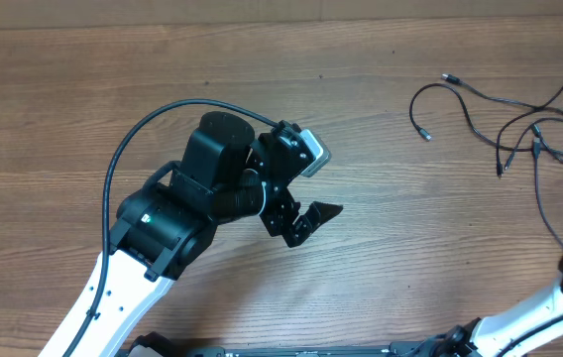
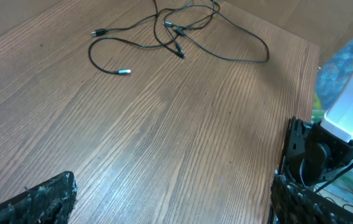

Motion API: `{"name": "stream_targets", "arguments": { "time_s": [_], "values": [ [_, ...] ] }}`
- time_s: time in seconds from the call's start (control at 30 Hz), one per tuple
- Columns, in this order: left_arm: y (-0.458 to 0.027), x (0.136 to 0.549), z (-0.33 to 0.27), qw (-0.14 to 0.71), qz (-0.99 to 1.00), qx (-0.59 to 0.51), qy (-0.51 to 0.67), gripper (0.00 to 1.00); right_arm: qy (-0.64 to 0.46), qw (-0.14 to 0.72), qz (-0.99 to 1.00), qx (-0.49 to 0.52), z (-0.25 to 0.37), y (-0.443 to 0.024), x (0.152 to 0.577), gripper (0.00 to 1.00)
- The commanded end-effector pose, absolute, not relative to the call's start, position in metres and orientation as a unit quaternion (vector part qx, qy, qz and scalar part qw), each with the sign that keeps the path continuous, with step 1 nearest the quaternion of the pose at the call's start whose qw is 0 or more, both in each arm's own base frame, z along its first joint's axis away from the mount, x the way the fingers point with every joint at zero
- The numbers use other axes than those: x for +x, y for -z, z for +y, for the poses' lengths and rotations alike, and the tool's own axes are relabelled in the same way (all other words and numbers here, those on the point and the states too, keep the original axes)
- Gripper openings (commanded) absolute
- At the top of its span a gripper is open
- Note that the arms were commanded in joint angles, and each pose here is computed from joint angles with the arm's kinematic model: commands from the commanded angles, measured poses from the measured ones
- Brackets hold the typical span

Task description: Untangle cables

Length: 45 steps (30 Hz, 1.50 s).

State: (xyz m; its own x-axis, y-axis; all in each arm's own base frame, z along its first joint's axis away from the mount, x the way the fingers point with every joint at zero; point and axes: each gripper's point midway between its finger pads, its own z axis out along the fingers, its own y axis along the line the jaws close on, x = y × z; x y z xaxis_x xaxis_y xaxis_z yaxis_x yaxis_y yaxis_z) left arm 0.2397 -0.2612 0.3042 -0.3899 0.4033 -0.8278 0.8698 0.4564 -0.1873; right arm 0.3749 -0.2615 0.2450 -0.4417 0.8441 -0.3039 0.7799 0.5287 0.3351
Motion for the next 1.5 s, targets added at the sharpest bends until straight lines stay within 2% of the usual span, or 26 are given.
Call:
{"name": "stream_targets", "arguments": {
  "time_s": [0.0,0.37,0.67,0.9,1.47],
  "values": [
    [-0.311,0.243,-0.261,0.377,0.765,0.416,0.315,1.00,-0.090,0.204,0.882,0.416,-0.222,-0.230,0.398,1.00],
    [-0.311,0.243,-0.261,0.377,0.765,0.416,0.315,0.99,-0.122,0.142,0.943,0.276,-0.083,-0.183,0.441,1.00],
    [-0.311,0.243,-0.261,0.377,0.765,0.416,0.315,1.00,-0.135,0.141,0.962,0.189,-0.002,-0.182,0.454,1.00],
    [-0.311,0.243,-0.261,0.377,0.765,0.416,0.315,1.00,-0.139,0.138,0.967,0.162,0.022,-0.182,0.454,1.00],
    [-0.311,0.243,-0.261,0.377,0.765,0.416,0.315,1.00,-0.139,0.137,0.967,0.161,0.023,-0.182,0.454,1.00]
  ]
}}
